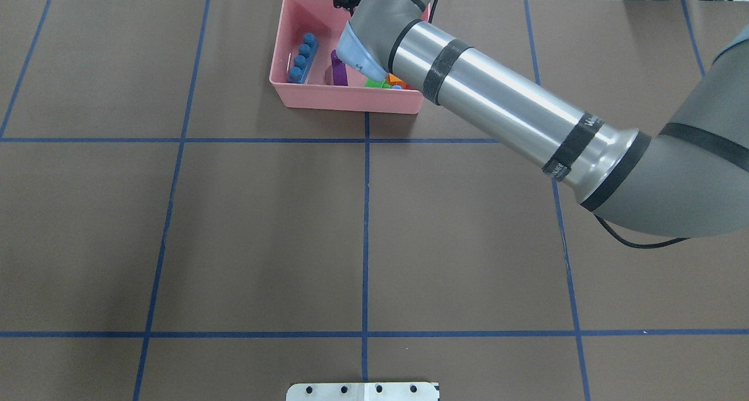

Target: Put all blocks into box

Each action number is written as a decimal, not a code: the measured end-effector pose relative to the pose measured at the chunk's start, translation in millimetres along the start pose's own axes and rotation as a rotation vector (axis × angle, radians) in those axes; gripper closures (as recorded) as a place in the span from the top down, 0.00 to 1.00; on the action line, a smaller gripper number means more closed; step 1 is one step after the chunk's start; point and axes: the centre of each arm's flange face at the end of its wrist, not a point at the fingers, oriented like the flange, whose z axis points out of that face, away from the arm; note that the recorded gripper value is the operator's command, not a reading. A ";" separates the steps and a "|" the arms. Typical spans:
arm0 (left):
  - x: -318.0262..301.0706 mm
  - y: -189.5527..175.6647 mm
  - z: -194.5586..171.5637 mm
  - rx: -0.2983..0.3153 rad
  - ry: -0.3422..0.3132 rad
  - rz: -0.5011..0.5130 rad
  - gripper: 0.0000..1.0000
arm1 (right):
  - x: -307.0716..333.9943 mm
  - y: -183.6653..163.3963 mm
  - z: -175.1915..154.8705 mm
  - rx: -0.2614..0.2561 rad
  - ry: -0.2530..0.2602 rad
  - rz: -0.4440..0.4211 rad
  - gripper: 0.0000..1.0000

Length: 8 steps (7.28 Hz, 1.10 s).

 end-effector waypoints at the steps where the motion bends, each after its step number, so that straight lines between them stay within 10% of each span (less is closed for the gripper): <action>1: -8.7 3.8 2.9 0.005 0.000 -0.007 1.00 | 50.4 -0.8 -3.1 -0.008 -0.020 -0.025 1.00; 5: -27.6 9.1 -22.4 0.015 0.097 -0.067 1.00 | 310.0 22.8 0.9 -0.050 -0.063 -0.157 1.00; 8: -28.2 7.4 -29.2 0.014 0.113 -0.069 1.00 | 525.8 142.1 5.0 -0.083 -0.046 -0.241 1.00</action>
